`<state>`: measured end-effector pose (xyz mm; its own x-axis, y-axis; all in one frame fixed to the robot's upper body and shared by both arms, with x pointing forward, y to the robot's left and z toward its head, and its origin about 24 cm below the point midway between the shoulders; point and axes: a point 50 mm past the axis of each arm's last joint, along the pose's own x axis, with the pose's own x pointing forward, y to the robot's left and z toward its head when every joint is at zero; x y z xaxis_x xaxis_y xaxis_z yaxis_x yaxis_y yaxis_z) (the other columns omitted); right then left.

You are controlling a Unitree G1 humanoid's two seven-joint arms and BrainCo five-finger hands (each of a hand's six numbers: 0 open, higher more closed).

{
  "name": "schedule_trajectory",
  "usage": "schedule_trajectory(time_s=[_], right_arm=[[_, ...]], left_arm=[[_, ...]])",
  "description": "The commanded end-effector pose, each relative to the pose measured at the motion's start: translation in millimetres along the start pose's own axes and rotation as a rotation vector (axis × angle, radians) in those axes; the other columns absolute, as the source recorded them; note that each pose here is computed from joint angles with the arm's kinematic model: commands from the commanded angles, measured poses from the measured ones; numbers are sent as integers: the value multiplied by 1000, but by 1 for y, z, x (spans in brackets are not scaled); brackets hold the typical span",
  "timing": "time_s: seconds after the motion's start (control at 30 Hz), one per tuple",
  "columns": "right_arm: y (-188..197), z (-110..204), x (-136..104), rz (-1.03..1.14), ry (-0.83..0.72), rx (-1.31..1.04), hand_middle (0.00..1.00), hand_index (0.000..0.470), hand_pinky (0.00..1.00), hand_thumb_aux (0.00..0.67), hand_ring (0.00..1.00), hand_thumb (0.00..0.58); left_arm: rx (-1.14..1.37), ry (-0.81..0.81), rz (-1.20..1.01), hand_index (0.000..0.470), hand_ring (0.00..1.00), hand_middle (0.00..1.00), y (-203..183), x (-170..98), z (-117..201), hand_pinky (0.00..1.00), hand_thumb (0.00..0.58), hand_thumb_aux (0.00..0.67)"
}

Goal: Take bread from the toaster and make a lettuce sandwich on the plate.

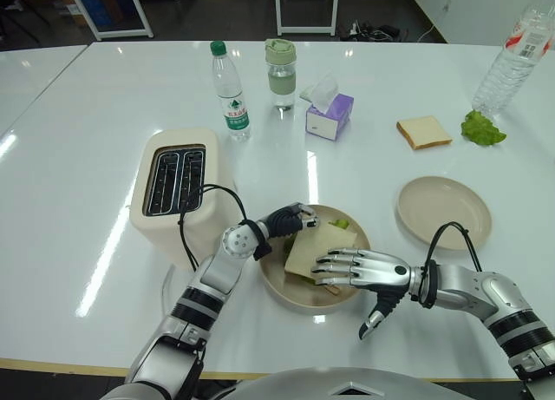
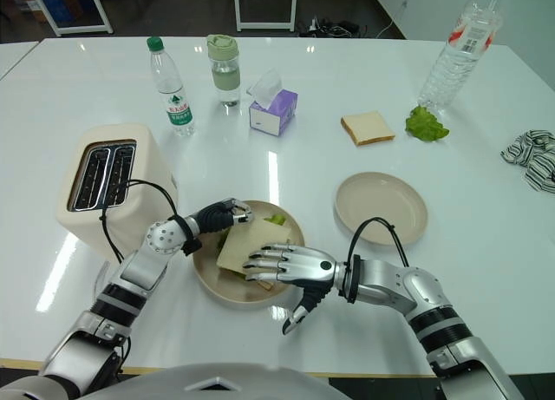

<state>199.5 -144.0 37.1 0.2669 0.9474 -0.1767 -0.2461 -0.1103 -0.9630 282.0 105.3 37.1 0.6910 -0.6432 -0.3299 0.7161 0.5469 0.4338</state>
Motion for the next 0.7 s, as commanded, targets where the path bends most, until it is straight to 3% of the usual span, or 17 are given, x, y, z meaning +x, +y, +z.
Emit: schedule_trajectory(time_s=[0.03, 0.07, 0.1, 0.13, 0.17, 0.3, 0.43, 0.6, 0.7], right_arm=[[23, 2, -4, 115, 2, 71, 0, 0, 0, 0, 0, 0], [25, 3, -4, 115, 1, 85, 0, 0, 0, 0, 0, 0], [26, 3, -5, 115, 0, 96, 0, 0, 0, 0, 0, 0], [28, 3, -5, 116, 0, 105, 0, 0, 0, 0, 0, 0], [29, 3, -5, 116, -1, 117, 0, 0, 0, 0, 0, 0], [32, 5, -6, 107, -2, 144, 0, 0, 0, 0, 0, 0], [25, 6, -5, 57, -8, 150, 0, 0, 0, 0, 0, 0], [4, 7, -3, -92, -24, 115, 0, 0, 0, 0, 0, 0], [-34, 6, -7, -391, -14, 92, 0, 0, 0, 0, 0, 0]], left_arm=[[20, -45, 12, 470, 1000, 1000, -2, -1, 6, 1000, 580, 670], [35, -64, 35, 304, 1000, 1000, 0, -1, 9, 1000, 508, 434], [42, -86, 87, 0, 769, 769, 5, -2, 14, 769, 0, 0], [64, -108, 157, 0, 243, 243, 13, -4, 19, 243, 0, 0], [92, -142, 244, 0, 0, 0, 23, -6, 27, 0, 0, 0], [228, -414, 631, 0, 0, 0, 60, -37, 76, 0, 0, 0], [358, -645, 834, 0, 0, 0, 67, -75, 112, 0, 0, 0], [390, -713, 871, 0, 0, 0, 63, -104, 113, 0, 0, 0], [354, -651, 773, 0, 0, 0, 56, -114, 92, 0, 0, 0]])
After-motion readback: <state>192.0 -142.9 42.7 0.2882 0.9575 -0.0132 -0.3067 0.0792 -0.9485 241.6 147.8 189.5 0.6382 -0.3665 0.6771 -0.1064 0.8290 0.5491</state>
